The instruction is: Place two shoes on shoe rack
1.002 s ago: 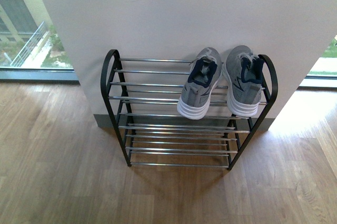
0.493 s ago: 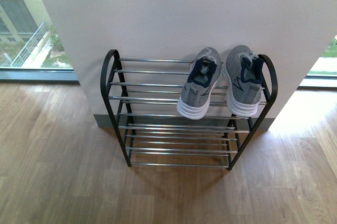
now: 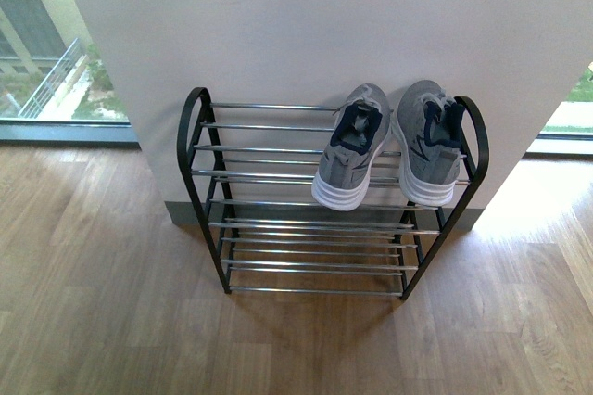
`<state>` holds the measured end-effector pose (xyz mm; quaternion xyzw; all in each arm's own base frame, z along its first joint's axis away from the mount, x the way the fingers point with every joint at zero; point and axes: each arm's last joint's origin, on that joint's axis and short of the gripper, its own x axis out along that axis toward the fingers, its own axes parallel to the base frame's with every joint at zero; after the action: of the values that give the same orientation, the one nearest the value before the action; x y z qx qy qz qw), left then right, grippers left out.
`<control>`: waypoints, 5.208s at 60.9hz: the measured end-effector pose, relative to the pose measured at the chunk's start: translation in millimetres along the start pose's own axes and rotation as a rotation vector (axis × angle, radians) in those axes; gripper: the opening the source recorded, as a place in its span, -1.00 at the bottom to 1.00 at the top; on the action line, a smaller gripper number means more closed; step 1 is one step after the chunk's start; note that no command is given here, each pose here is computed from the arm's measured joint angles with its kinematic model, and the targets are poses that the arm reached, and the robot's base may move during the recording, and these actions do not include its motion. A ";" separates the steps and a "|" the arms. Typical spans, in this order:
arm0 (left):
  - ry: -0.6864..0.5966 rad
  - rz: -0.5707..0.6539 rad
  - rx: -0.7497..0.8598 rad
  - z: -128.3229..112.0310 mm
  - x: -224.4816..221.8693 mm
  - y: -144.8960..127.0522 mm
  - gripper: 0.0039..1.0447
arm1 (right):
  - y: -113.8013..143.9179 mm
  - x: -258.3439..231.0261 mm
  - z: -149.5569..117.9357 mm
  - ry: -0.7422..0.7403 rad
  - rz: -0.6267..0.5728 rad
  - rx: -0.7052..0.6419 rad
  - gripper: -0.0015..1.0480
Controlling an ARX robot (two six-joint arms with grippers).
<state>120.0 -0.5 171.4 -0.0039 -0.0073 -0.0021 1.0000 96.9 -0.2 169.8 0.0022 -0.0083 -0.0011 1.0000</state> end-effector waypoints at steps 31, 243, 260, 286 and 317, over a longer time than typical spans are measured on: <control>0.000 0.000 0.000 -0.1 -10.5 0.0 -0.98 | 0.0 0.0 0.0 0.000 0.000 0.000 0.82; 0.016 0.002 0.003 -3.9 -22.2 0.2 0.83 | 0.0 -0.1 -0.2 0.002 0.001 -0.001 0.82; 0.016 0.002 0.003 -3.9 -22.2 0.2 0.83 | 0.1 -0.1 -0.3 0.003 0.001 0.000 0.82; 0.016 0.002 0.003 -3.9 -22.2 0.2 0.83 | 0.1 -0.1 -0.2 0.002 0.001 0.000 0.82; 0.016 0.002 0.004 -3.9 -22.2 0.2 0.83 | 0.1 -0.1 -0.2 0.002 0.001 -0.001 0.82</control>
<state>97.8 -0.2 167.1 -0.0020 0.0009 -0.0011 1.0000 96.8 -0.1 169.6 0.0016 -0.0072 -0.0006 1.0000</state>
